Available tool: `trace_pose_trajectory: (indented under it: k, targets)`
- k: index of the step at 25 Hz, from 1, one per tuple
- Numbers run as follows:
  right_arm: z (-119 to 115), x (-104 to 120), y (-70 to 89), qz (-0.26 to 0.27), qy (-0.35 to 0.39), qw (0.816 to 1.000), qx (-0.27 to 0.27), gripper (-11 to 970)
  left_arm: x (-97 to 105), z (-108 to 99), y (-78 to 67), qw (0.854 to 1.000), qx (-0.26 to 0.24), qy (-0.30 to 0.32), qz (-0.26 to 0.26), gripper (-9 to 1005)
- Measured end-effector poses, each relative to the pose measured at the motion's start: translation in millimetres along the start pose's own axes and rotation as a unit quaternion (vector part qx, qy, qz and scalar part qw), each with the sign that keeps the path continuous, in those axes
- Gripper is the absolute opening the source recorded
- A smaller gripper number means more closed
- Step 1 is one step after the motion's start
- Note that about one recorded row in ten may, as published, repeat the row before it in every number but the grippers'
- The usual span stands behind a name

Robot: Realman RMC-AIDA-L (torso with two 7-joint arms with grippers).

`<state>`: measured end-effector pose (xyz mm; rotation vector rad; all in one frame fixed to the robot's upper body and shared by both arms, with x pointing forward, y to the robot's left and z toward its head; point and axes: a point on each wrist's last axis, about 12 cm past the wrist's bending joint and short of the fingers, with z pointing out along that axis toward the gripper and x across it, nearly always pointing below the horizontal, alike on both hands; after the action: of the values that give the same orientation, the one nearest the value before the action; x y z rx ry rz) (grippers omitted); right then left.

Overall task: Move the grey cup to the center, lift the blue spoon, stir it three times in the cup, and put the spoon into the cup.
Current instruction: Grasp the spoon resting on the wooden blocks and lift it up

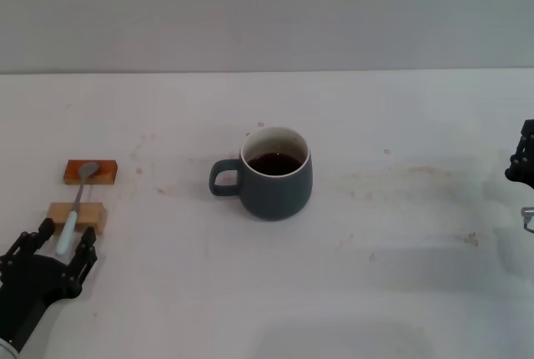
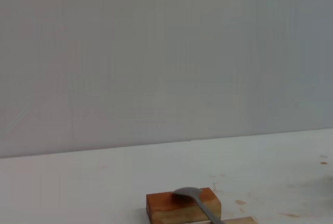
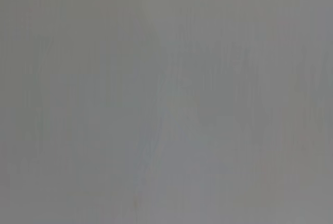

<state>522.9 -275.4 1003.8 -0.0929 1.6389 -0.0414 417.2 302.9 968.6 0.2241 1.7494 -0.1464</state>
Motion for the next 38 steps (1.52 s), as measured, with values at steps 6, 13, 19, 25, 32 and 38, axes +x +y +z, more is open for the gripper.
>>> trace_pose_trajectory:
  k: [6,13,19,25,32,38]
  targets:
    - [2.2,-1.1,-0.4,-0.003,-0.001,1.0,-0.001,-1,0.0,0.1,-0.3,1.0,0.0,0.0,-0.003,588]
    - [3.3,-1.8,-0.6,-0.006,-0.002,1.0,-0.002,-1,0.1,-0.5,-0.3,1.0,0.0,0.0,-0.002,519]
    - [3.6,-2.2,-0.4,-0.007,-0.002,1.0,-0.002,-1,-0.4,-1.1,-0.8,1.0,0.0,-0.004,-0.003,439]
    - [3.7,-2.3,-0.4,-0.008,-0.003,1.0,-0.002,-1,-0.9,0.1,-0.9,1.0,0.002,-0.004,-0.001,422]
    - [3.7,-2.4,-0.2,-0.009,-0.003,1.0,-0.003,-1,-1.7,0.5,0.1,1.0,0.004,-0.005,0.009,322]
    - [3.3,-2.3,0.0,-0.01,-0.003,1.0,-0.004,-1,-3.1,-1.3,-0.9,1.0,0.004,-0.015,0.013,216]
